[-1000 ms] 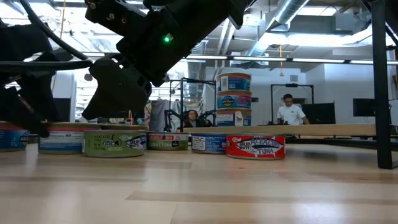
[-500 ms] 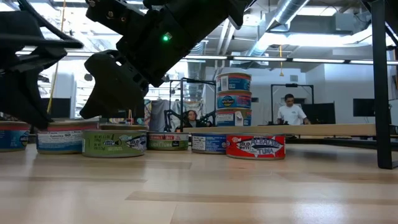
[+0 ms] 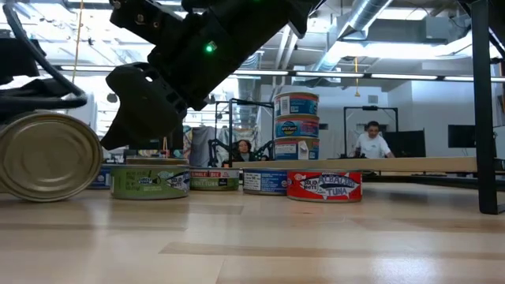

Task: Stack canned seafood by type on shelf
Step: Stack the blue tuna can on top of the blue tuna can on the shelf

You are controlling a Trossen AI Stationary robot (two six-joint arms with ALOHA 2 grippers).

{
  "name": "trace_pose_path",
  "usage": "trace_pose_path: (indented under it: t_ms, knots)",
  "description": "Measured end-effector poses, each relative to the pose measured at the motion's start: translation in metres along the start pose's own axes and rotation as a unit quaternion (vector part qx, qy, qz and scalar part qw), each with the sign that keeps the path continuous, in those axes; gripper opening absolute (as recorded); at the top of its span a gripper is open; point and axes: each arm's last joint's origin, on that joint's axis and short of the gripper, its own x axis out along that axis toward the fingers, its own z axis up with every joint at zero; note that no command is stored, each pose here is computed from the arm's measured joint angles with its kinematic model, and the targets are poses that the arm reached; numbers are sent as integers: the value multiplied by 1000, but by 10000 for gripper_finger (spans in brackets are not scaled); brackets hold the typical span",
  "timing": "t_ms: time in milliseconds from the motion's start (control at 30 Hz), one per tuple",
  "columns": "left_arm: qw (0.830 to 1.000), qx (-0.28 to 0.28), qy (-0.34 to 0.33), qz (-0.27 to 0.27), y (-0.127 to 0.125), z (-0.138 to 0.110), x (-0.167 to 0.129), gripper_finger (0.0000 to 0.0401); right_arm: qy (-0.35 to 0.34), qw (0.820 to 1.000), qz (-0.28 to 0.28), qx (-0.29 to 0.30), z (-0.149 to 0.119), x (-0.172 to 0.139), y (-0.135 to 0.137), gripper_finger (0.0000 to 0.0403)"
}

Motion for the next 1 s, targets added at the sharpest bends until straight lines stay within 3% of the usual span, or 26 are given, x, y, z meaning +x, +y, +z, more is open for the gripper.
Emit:
trace_pose_path:
  t_ms: [267,400,467,733,1000]
  knots:
    - [999,-28,13,-19,7,2,-15,0,18,999,28,1,-2,-3,0,360]
    - [995,-98,-19,7,21,4,-38,10,29,999,29,1,2,-12,-6,360]
    - [989,-143,-33,-5,27,4,-46,26,32,999,28,10,4,-15,-9,360]
    - [960,-265,-57,-74,41,4,-67,155,69,996,29,50,7,-34,-21,360]
    - [932,-323,-113,-124,34,20,-70,286,106,991,29,78,-2,-35,-18,360]
